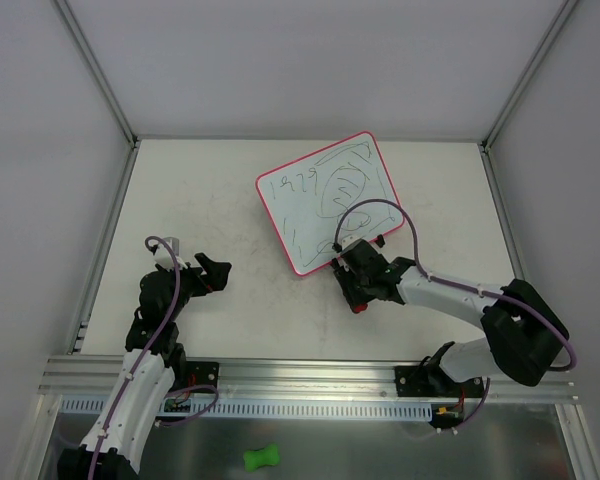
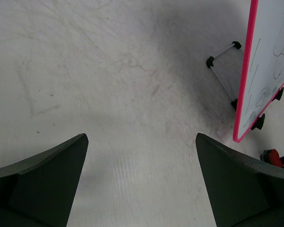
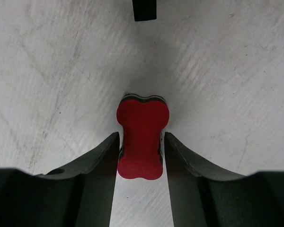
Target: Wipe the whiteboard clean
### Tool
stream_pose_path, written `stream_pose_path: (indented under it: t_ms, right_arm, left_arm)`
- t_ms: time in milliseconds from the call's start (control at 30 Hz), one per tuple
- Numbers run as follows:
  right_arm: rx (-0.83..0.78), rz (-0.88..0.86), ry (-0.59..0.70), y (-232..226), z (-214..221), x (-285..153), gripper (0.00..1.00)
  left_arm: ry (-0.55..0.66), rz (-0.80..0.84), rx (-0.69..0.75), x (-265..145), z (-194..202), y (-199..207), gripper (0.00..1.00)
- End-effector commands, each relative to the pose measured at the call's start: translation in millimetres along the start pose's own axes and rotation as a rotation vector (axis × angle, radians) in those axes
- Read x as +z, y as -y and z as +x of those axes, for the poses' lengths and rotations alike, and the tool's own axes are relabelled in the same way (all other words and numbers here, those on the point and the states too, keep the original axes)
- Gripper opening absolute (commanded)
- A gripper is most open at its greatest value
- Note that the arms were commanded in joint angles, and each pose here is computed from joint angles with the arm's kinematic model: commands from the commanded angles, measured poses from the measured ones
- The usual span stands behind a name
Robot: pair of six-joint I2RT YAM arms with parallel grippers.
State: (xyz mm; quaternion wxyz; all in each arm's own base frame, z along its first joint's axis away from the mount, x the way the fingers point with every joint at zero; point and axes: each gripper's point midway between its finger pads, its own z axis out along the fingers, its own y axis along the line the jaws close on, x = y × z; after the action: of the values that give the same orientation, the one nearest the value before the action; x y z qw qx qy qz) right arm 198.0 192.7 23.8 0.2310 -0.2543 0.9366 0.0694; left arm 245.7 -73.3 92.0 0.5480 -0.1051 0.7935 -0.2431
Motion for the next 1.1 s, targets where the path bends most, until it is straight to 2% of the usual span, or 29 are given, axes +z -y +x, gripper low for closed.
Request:
stream_pose_path:
  t_ms: [0,200,267,400,700,800,1067]
  right_arm:
    - [-0.030,0.001,0.018,-3,-13,-3,0.45]
    - [-0.032,0.017,0.018,-2,-13,-3,0.23]
    - [-0.033,0.016,0.026,-2,-15,-5,0.12]
    - [-0.030,0.010,0.046,-3,-20,-10,0.01]
    - [-0.006,-0.065,0.181,-14,-56,-55,0.00]
    - [-0.006,-0.082,0.211,-17,-67,-71,0.00]
    - [-0.035,-0.092,0.321,-26,-127,-100,0.00]
  left_arm:
    - [0.057,0.014,0.016,1,-17,5,0.99]
    - [0.057,0.014,0.016,1,-17,5,0.99]
    - [0.055,0.012,0.015,1,-17,5,0.99]
    - [0.056,0.020,0.019,1,-18,7,0.99]
    - [0.025,0.128,0.059,3,-21,28,0.97]
    - [0.005,0.154,0.033,6,-19,33,0.96]
    - [0.075,0.272,-0.014,19,-48,60,0.94]
